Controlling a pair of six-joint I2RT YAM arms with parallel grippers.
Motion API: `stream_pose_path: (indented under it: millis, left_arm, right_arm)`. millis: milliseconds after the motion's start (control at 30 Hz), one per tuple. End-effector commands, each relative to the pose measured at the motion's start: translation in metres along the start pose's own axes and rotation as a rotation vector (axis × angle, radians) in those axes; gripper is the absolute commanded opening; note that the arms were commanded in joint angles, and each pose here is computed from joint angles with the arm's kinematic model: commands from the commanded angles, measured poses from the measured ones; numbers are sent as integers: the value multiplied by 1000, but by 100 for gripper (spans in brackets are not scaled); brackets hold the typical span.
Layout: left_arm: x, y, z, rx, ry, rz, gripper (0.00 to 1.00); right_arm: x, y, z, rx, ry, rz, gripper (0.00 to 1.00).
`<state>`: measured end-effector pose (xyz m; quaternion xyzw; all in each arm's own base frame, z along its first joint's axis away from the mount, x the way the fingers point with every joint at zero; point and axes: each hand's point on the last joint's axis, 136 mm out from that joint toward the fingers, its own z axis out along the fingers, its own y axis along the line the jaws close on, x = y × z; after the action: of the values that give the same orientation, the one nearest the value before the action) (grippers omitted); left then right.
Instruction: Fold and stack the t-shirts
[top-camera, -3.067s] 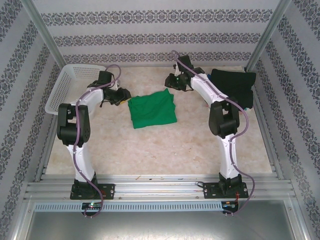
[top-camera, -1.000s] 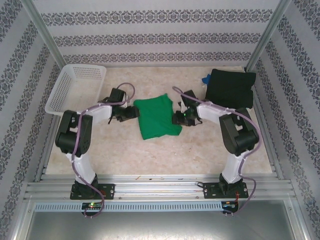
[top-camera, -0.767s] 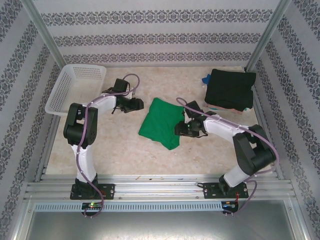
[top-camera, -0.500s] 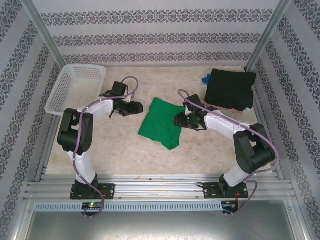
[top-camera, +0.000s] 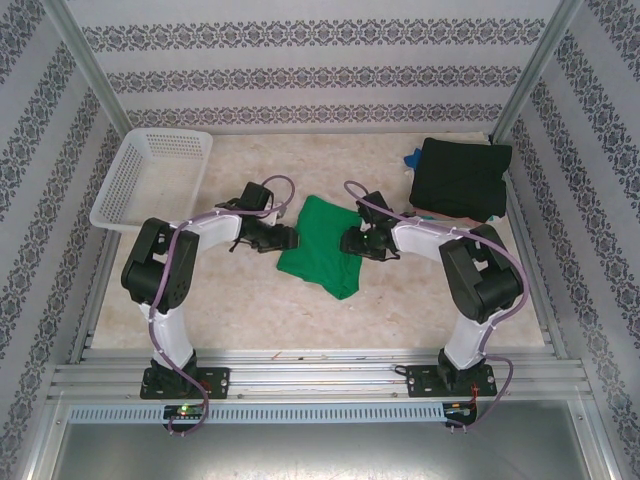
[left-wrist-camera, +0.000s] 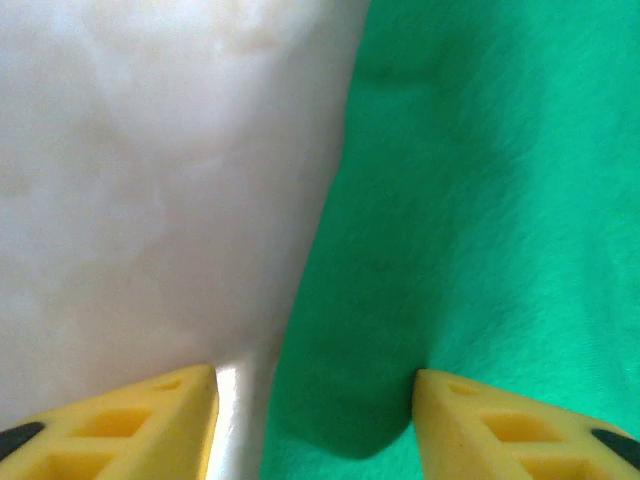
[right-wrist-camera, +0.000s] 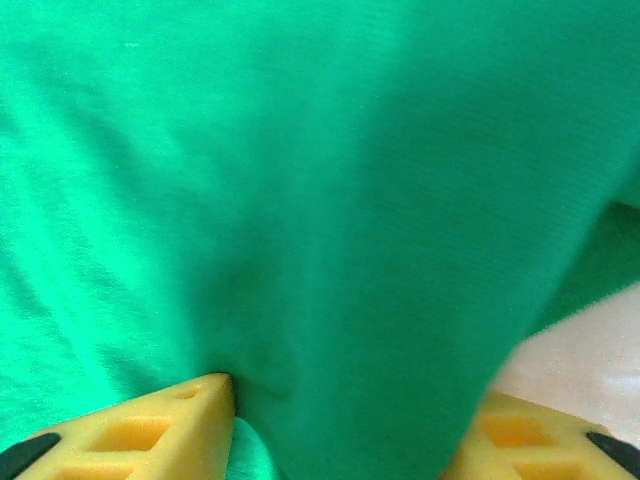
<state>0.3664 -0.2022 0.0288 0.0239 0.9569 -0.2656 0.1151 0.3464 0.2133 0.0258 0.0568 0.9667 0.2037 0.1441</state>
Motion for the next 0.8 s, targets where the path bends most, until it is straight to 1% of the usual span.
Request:
stream_pose_path:
  millis: [0, 100, 200, 267, 367, 467, 667, 767]
  left_arm:
    - [13, 12, -1, -9, 7, -33, 48]
    - [21, 21, -7, -11, 5, -67, 47]
    - [24, 22, -21, -27, -6, -63, 47]
    - [20, 18, -31, -35, -28, -46, 49]
    - [11, 15, -37, -46, -40, -27, 52]
    - [4, 15, -31, -49, -13, -25, 52]
    - [-2, 13, -22, -23, -13, -38, 52]
    - [-1, 12, -21, -15, -5, -41, 52]
  right_arm:
    - [-4, 40, 2, -86, -8, -45, 50]
    - [-8, 41, -1, -60, -19, -60, 50]
    - [-11, 24, -9, 44, -39, -82, 52]
    - [-9, 11, -12, 96, -47, -81, 54]
    - [0, 9, -5, 68, -19, -66, 54]
    - [8, 7, 3, 64, 5, -52, 55]
    - [17, 3, 11, 51, 23, -26, 55]
    - [18, -1, 12, 66, 30, -14, 55]
